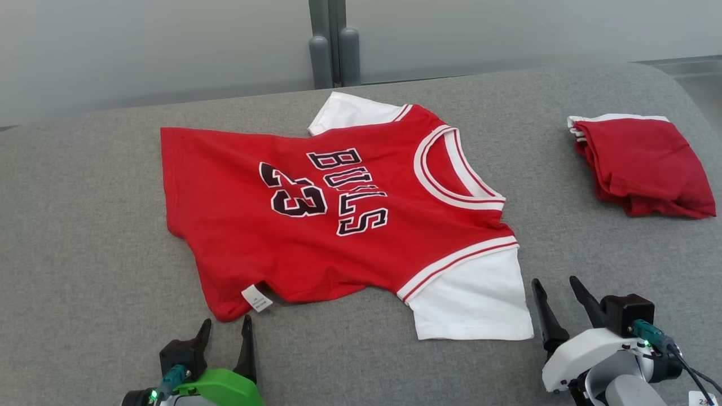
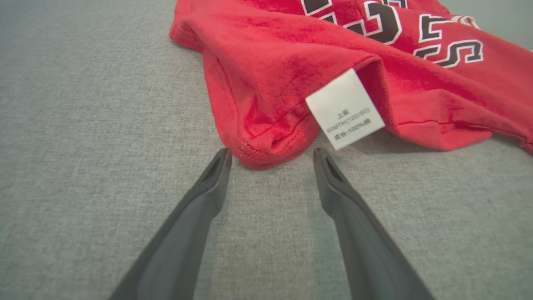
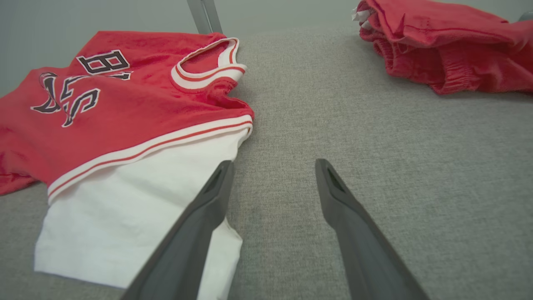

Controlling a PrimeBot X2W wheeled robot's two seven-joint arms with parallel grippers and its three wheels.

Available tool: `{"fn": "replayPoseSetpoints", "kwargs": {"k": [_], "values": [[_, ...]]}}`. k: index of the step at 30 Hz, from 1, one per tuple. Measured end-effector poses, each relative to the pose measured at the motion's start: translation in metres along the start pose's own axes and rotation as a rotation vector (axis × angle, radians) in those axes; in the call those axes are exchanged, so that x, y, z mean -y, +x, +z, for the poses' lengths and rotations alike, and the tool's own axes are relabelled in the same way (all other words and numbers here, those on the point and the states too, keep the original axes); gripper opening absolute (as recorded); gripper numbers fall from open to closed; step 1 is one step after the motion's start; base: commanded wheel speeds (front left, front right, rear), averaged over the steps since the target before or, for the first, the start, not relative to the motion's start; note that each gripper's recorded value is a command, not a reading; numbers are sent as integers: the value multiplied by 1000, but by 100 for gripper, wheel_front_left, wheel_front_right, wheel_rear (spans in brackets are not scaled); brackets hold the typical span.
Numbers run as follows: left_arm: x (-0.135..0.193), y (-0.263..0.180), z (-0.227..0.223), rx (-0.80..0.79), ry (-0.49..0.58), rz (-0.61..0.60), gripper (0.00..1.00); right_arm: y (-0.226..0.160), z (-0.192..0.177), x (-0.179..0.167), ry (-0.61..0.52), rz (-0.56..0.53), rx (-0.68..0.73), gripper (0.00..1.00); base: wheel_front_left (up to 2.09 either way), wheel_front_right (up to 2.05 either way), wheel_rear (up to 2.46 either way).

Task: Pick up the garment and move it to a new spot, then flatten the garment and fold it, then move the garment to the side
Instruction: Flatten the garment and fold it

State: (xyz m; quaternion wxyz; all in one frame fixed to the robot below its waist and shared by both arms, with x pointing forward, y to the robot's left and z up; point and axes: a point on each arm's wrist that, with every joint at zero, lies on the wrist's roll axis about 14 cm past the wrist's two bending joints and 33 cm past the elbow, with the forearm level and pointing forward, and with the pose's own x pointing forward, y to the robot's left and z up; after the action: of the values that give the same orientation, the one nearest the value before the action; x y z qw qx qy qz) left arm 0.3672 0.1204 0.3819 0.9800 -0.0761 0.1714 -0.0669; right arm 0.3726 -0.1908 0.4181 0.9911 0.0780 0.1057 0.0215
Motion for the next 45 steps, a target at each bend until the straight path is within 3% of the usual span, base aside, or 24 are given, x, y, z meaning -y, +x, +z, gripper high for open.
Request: {"fn": "replayPoseSetpoints", "kwargs": {"k": [4,5,6,8,10,11,13,15,16,22,31,32,33,34,39,45], "values": [[-3,3,-5,-19,0,10,100,0,-2,2,0,-5,-5,100,0,0,0],[-2,5,-4,-18,-2,9,85,0,-2,3,0,-7,-6,100,0,0,0],[-2,6,-3,-15,-6,7,45,1,-3,3,0,-8,-8,100,0,0,0],[-2,9,0,-11,-13,9,29,2,-3,4,0,-11,-9,100,0,0,0],[-3,10,0,-11,-16,11,35,2,-3,4,0,-12,-8,100,0,0,0],[-4,11,-1,-12,-18,13,46,3,-3,5,0,-12,-10,100,0,0,0],[-4,12,-1,-15,-19,15,47,4,-4,5,0,-12,-13,100,0,0,0],[-6,12,-3,-20,-19,19,29,5,-4,4,-1,-11,-13,100,0,0,0],[-6,13,-4,-26,-19,20,0,6,-3,4,-3,-9,-12,100,0,0,0],[-15,17,19,43,47,41,0,11,-2,0,4,-2,-6,100,0,0,0],[-67,-11,46,104,329,102,0,13,-2,-28,41,52,-2,100,0,0,0],[-73,-16,40,85,348,111,15,14,-1,-31,43,60,2,100,0,0,0],[-79,-22,32,59,364,122,50,14,0,-34,44,66,5,100,0,0,0],[-87,-29,21,23,369,140,100,14,1,-37,45,73,8,100,0,0,0],[-119,-62,-30,-135,318,254,100,8,3,-40,49,79,16,100,0,0,0],[-111,-63,-26,-94,221,292,100,0,3,-31,48,55,20,100,0,0,0]]}}
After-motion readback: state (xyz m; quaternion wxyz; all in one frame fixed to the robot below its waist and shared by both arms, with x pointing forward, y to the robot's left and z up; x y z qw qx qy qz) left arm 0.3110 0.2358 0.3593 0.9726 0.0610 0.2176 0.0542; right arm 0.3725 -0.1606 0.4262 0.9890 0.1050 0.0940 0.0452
